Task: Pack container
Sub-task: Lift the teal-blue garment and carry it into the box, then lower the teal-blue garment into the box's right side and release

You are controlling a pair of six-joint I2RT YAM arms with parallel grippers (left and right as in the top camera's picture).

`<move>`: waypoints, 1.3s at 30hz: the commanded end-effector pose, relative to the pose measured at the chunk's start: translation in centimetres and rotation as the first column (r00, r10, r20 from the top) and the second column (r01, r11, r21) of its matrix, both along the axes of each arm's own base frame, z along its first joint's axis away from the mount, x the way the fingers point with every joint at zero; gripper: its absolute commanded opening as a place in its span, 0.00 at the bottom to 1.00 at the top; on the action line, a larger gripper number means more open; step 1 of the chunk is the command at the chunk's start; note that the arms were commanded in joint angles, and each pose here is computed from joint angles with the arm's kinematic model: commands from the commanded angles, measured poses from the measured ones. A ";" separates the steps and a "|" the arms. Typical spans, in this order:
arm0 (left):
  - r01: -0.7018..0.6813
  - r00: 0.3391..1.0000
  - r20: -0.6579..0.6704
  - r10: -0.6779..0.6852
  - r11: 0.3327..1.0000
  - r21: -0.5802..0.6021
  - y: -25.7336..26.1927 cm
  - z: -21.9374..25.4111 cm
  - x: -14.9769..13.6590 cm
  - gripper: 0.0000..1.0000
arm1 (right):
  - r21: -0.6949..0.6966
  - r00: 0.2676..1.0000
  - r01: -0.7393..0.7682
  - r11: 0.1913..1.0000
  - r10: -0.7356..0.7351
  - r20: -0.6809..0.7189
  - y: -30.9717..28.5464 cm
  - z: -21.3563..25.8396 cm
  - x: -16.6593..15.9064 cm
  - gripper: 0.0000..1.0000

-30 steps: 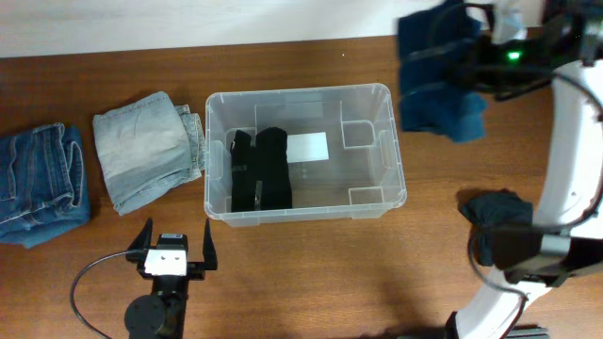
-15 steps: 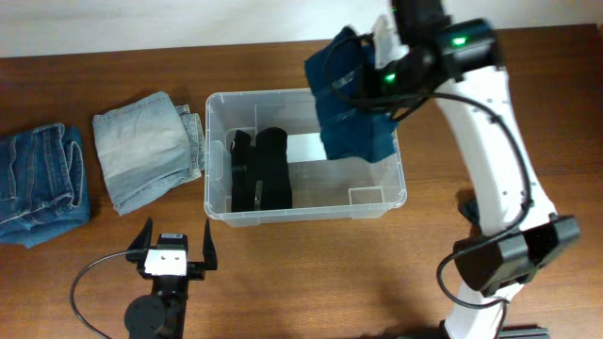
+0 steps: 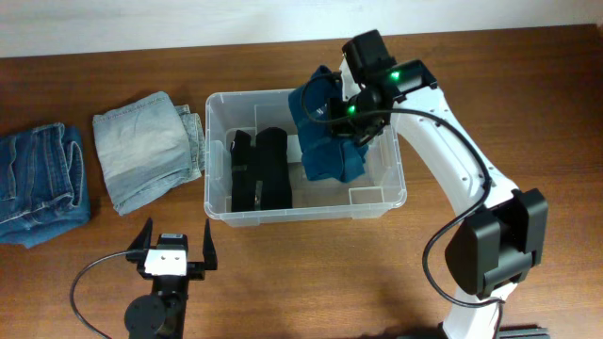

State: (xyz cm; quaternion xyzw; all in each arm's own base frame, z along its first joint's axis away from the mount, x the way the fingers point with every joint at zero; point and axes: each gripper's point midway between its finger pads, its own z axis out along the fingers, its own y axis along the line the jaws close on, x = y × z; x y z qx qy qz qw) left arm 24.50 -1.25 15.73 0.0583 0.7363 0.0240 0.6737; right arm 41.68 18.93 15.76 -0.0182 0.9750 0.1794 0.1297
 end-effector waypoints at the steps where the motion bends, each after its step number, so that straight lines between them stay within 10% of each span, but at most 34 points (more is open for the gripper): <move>1: 0.006 1.000 0.005 -0.006 1.000 0.009 0.0 -0.1 0.0 1.00 | 0.005 1.000 0.010 1.000 -0.010 0.013 0.2 -0.2 0.1 0.04; 32: 0.006 1.000 0.006 -0.006 1.000 0.009 0.0 0.0 0.0 1.00 | -0.248 0.997 0.064 0.967 -0.071 -0.022 -4.5 -5.7 -1.3 0.04; 34: 0.006 1.000 0.006 -0.006 1.000 0.009 0.0 0.0 0.0 1.00 | -0.252 0.999 0.042 0.967 -0.048 -0.019 -4.4 -5.7 -1.3 0.34; 39: 0.006 1.000 0.005 -0.006 1.000 0.009 0.0 -0.1 0.0 1.00 | -0.265 1.000 -0.006 0.964 0.002 -0.014 -4.5 -5.7 -1.3 0.53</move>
